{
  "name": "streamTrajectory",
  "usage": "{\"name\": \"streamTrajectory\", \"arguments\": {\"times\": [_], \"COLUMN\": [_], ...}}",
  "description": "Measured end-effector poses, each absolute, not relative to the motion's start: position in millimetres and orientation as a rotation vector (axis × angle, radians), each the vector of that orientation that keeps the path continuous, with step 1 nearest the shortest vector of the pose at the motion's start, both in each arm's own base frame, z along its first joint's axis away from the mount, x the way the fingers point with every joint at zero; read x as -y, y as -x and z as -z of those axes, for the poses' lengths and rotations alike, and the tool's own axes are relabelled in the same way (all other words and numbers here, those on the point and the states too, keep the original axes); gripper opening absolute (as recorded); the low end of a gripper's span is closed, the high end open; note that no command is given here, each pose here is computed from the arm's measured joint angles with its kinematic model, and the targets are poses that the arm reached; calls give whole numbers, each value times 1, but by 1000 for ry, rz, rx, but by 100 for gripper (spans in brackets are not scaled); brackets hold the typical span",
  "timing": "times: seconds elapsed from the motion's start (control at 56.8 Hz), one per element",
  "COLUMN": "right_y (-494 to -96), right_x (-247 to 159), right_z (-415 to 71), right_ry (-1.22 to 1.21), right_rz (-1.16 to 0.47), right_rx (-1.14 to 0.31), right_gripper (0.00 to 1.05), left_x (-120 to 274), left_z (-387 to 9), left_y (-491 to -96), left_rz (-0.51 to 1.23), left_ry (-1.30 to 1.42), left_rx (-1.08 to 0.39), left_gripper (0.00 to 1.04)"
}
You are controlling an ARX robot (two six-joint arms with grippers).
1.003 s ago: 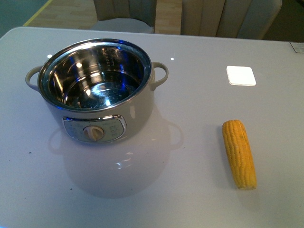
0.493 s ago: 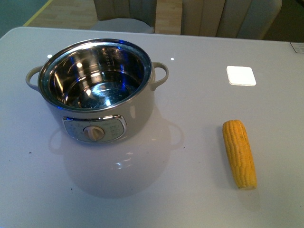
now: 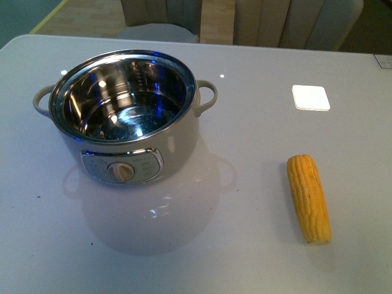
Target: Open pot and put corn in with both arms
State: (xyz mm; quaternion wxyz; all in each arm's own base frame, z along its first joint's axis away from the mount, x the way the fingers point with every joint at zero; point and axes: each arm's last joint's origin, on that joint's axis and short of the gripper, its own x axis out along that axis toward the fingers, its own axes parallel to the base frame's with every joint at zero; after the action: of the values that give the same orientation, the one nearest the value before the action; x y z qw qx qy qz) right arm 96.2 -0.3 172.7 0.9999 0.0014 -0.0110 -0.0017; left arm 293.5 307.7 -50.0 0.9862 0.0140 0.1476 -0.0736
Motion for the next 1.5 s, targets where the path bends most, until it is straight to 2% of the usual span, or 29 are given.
{"name": "streamTrajectory", "arguments": {"times": [0.405, 0.634, 0.774, 0.968, 1.091, 1.179, 1.302, 1.408, 1.496], "right_y": [-96, -96, -96, -96, -96, -96, -96, -96, -96], "right_x": [0, 0, 0, 0, 0, 0, 0, 0, 0], "right_z": [-173, -173, -173, -173, -173, -173, -173, -173, -173], "right_ry": [-3, -3, -3, -3, -3, -3, -3, -3, -3], "right_rz": [3, 3, 3, 3, 4, 3, 2, 2, 3], "right_rx": [22, 22, 22, 22, 22, 22, 22, 22, 22], "right_gripper": [96, 96, 96, 96, 96, 96, 96, 96, 96], "left_x": [-299, -271, -238, -194, -190, -176, -140, -97, -77], "left_z": [-23, -79, -109, -121, -122, -125, -131, -137, -141], "left_y": [-282, -238, -208, -222, -225, -220, -208, -190, -179], "left_rz": [135, 201, 222, 197, 194, 56, -24, -3, -11], "left_ry": [-100, -154, -130, -87, -70, -51, -17, -1, 3], "left_rx": [-199, -79, -39, -48, -47, -18, -14, -19, -24], "left_gripper": [98, 98, 98, 98, 98, 83, 60, 40, 24]}}
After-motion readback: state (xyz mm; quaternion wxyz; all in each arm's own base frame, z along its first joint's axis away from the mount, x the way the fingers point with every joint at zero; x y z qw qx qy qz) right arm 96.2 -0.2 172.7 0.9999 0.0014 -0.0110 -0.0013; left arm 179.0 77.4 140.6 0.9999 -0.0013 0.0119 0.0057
